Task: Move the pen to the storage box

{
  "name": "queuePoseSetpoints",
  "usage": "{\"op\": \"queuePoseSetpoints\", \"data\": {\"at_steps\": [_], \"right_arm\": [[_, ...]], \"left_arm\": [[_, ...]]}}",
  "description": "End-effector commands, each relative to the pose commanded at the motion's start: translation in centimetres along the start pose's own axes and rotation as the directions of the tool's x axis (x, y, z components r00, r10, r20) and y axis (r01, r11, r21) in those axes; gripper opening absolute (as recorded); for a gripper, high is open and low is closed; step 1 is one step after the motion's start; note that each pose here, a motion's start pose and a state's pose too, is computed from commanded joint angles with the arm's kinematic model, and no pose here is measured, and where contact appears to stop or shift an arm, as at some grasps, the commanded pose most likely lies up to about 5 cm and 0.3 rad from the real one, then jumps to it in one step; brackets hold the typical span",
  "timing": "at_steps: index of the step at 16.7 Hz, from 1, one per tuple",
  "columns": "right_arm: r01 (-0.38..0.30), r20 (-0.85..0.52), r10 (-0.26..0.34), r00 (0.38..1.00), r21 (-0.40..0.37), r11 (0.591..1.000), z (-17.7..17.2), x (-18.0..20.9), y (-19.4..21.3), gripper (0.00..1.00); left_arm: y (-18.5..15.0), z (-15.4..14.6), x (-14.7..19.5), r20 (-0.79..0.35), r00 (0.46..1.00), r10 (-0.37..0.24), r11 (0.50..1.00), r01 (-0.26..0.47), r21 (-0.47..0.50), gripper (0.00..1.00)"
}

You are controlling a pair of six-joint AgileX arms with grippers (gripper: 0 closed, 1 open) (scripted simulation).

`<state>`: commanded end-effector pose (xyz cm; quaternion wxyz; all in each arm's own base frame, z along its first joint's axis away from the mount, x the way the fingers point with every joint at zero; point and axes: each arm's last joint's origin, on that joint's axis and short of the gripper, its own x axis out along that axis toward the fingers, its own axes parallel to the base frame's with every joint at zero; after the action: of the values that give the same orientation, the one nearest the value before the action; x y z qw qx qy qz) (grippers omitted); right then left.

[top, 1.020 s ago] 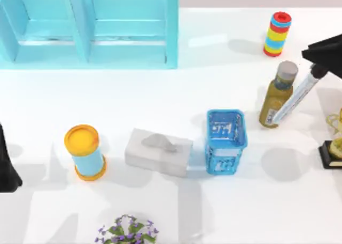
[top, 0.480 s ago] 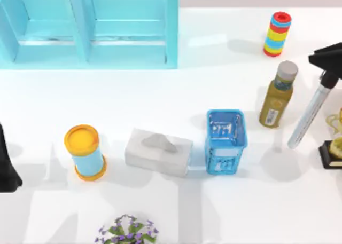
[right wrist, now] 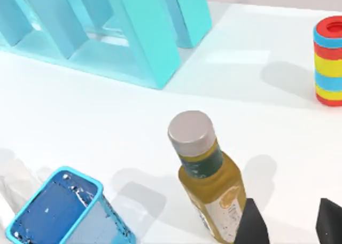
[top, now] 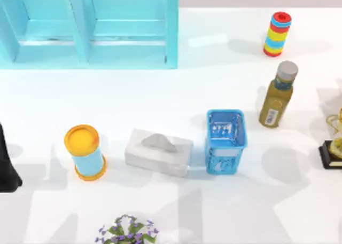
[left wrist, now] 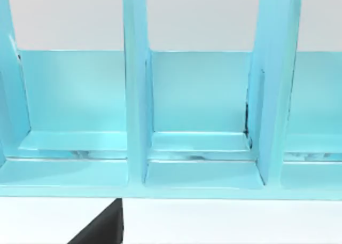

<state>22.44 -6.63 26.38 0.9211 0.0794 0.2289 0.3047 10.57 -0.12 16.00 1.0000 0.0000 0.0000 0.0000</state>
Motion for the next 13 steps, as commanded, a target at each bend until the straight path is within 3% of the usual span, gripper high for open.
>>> {"op": "queuePoseSetpoints", "data": {"at_steps": [4, 6, 9, 13], "right_arm": [[0.204, 0.174, -0.189, 0.967, -0.078, 0.976, -0.1, -5.7, -1.9, 0.00], [0.288, 0.236, -0.253, 0.938, -0.125, 0.949, 0.1, -8.0, -2.4, 0.00], [0.345, 0.280, -0.291, 0.915, -0.167, 0.924, 0.1, -9.7, -2.8, 0.00], [0.343, 0.278, -0.291, 0.916, -0.163, 0.925, 0.1, -9.6, -2.9, 0.00]], "left_arm": [[0.0, 0.0, 0.0, 0.000, 1.000, 0.000, 1.000, 0.000, 0.000, 1.00], [0.0, 0.0, 0.0, 0.000, 1.000, 0.000, 1.000, 0.000, 0.000, 1.00], [0.0, 0.0, 0.0, 0.000, 1.000, 0.000, 1.000, 0.000, 0.000, 1.00], [0.0, 0.0, 0.0, 0.000, 1.000, 0.000, 1.000, 0.000, 0.000, 1.00]]}}
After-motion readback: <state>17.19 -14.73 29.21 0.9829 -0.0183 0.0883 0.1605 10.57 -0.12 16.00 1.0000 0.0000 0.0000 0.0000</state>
